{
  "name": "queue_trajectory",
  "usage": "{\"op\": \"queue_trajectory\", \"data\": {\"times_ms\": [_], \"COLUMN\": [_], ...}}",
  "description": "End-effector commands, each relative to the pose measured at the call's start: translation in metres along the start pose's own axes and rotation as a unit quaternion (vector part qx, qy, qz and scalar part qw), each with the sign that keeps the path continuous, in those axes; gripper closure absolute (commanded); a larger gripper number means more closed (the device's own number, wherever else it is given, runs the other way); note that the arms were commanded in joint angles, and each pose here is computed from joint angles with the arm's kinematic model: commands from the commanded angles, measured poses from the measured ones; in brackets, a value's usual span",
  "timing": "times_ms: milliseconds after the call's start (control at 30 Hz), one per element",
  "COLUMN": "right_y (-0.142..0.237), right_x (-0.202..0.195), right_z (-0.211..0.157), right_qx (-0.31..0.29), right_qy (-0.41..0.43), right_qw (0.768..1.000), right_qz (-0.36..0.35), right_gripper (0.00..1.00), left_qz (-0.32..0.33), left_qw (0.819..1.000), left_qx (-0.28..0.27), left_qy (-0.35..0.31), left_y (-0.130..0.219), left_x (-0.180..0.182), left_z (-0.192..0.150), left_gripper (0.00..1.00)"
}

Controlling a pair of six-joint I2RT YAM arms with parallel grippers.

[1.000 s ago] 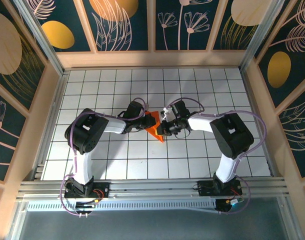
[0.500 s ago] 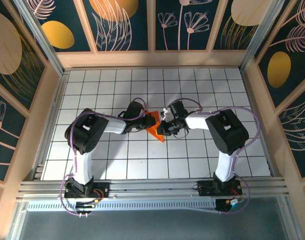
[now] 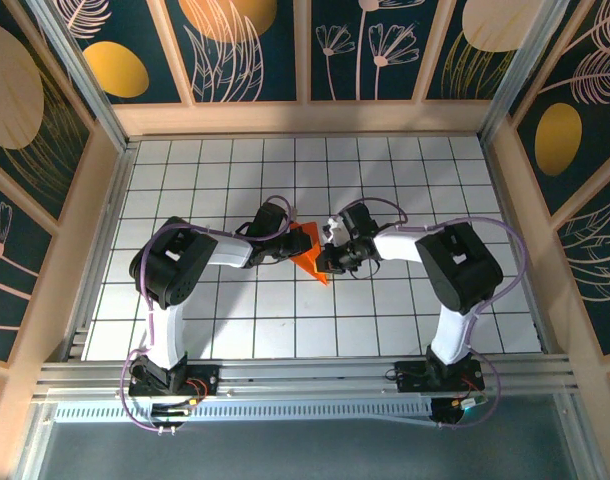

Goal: Fold a paper plane with a square sheet of paper (fold left side to right side)
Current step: Fourth fold the wing at the center of the table.

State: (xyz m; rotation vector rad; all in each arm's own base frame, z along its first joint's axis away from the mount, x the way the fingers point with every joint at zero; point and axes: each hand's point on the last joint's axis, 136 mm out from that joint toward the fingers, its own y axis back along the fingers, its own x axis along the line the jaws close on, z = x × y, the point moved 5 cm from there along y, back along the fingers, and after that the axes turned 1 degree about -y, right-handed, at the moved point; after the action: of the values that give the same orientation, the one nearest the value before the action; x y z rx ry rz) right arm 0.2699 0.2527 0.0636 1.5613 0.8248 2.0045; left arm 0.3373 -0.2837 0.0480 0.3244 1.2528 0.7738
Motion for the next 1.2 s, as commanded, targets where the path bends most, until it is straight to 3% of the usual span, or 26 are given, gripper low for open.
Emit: {"op": "queue_trajectory", "data": {"times_ms": [0,167,267,733,1167], "right_y": [0.03,0.051,0.057,0.055,0.038], "right_x": [0.014,0.022,0.022,0.012,0.017], "right_z": [0.018,0.028,0.025,-0.005,-0.003], "right_qx": [-0.052,-0.095,-0.1,-0.086,-0.063], "right_qy": [0.004,0.014,0.015,-0.023,-0.04], "right_qw": [0.999,0.995,0.995,0.995,0.994], "right_qz": [0.008,0.012,0.018,0.044,0.075], "right_gripper": [0.97,0.91,1.0,1.0,1.0], "left_qz": [0.066,0.067,0.069,0.067,0.065], "left_qw": [0.998,0.997,0.997,0.997,0.997], "left_qx": [0.011,0.011,0.011,0.009,0.011], "left_qy": [0.02,0.022,0.022,0.024,0.027], "left_y": [-0.002,-0.002,-0.001,-0.002,-0.003], "left_x": [0.033,0.033,0.033,0.031,0.032], "left_z": [-0.013,-0.015,-0.014,-0.012,-0.014], "left_gripper": [1.0,1.0,1.0,1.0,1.0]}}
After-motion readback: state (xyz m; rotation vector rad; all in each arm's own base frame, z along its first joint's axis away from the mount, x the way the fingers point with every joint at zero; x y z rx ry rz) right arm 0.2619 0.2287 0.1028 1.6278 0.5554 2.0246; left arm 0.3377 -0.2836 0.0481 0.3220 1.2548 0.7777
